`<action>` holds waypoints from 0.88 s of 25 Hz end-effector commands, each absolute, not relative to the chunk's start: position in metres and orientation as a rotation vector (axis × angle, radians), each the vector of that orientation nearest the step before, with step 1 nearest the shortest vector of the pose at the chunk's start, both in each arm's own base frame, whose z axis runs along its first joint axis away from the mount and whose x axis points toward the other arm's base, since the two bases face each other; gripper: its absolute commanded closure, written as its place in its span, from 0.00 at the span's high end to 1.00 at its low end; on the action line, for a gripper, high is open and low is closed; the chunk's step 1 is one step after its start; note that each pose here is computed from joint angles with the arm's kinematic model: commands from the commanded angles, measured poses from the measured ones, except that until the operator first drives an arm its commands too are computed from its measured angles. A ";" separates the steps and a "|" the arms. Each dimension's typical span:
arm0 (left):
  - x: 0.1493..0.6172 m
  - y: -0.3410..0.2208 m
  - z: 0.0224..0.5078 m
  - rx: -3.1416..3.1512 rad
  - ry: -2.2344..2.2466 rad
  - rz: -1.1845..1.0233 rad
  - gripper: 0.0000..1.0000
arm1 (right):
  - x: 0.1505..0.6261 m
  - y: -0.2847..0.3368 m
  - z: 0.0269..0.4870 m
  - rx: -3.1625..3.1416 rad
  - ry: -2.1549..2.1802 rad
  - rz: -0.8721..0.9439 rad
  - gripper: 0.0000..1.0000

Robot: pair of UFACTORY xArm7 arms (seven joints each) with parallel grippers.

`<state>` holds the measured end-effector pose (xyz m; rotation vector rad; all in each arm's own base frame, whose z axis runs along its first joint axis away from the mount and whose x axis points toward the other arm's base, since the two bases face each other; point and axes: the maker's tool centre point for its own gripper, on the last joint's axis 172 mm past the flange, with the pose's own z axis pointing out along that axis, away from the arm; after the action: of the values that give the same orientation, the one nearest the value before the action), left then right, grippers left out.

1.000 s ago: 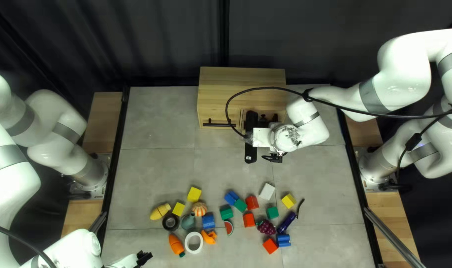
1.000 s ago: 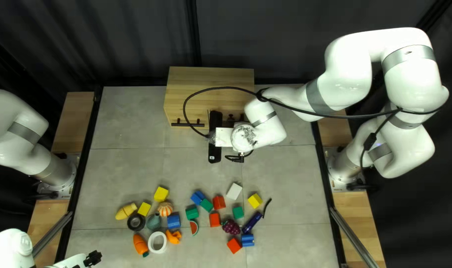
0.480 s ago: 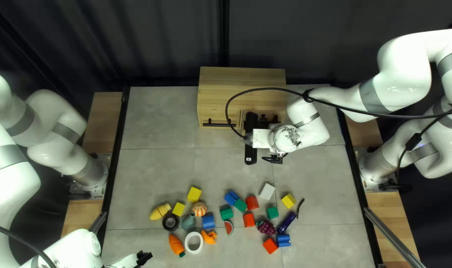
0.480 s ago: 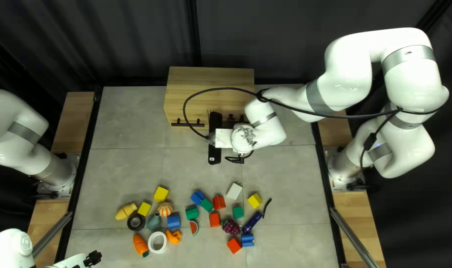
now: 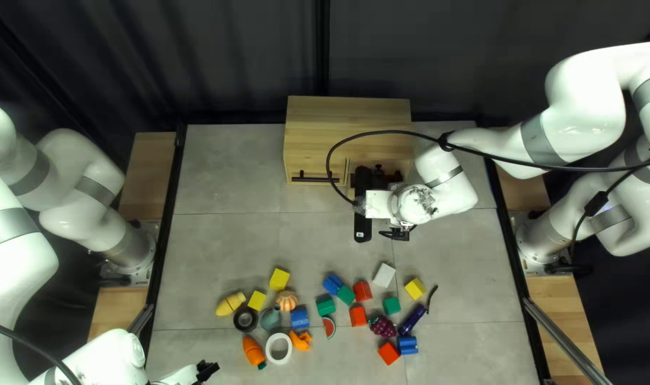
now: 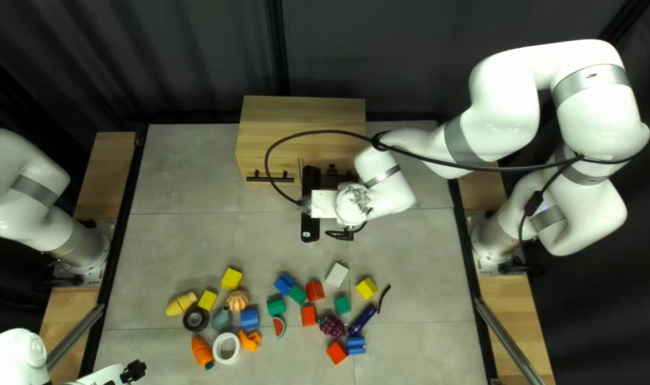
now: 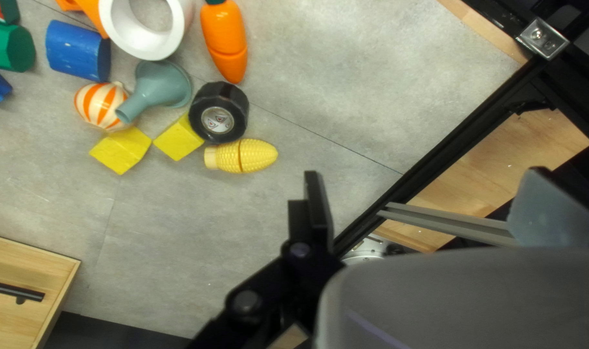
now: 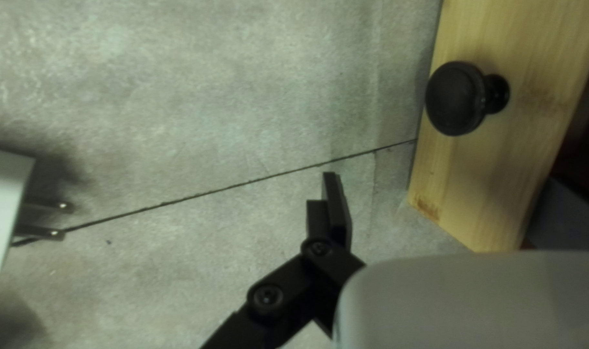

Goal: Open drawers and place objects into drawer and close

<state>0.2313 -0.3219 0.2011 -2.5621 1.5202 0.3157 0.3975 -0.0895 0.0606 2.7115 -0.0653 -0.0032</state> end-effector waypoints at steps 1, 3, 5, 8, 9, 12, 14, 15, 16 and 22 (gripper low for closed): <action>0.231 -0.322 0.201 -2.562 1.520 0.316 1.00 | 0.399 -0.083 0.067 2.713 -0.056 0.002 1.00; 0.231 -0.322 0.201 -2.562 1.520 0.316 1.00 | 0.399 -0.081 0.070 2.714 -0.051 0.006 1.00; 0.231 -0.322 0.201 -2.562 1.520 0.316 1.00 | 0.399 -0.082 0.074 2.712 -0.048 0.010 1.00; 0.231 -0.322 0.201 -2.562 1.520 0.316 1.00 | 0.399 -0.088 0.074 2.707 -0.046 0.012 1.00; 0.231 -0.322 0.201 -2.562 1.520 0.316 1.00 | 0.399 -0.093 0.073 2.705 -0.048 0.012 1.00; 0.231 -0.322 0.201 -2.562 1.520 0.316 1.00 | 0.399 -0.105 0.067 2.702 -0.056 0.010 1.00; 0.231 -0.322 0.201 -2.562 1.520 0.316 1.00 | 0.400 -0.110 0.063 2.703 -0.062 0.008 1.00; 0.231 -0.322 0.201 -2.562 1.520 0.316 1.00 | 0.400 -0.112 0.061 2.704 -0.065 0.007 1.00; 0.231 -0.322 0.201 -2.562 1.520 0.316 1.00 | 0.400 -0.114 0.059 2.705 -0.068 0.006 1.00; 0.231 -0.322 0.201 -2.562 1.520 0.316 1.00 | 0.402 -0.113 0.053 2.711 -0.081 0.000 1.00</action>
<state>0.2313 -0.3219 0.2011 -2.5621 1.5202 0.3157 0.4010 -0.1151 0.0560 2.7075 -0.0768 0.0024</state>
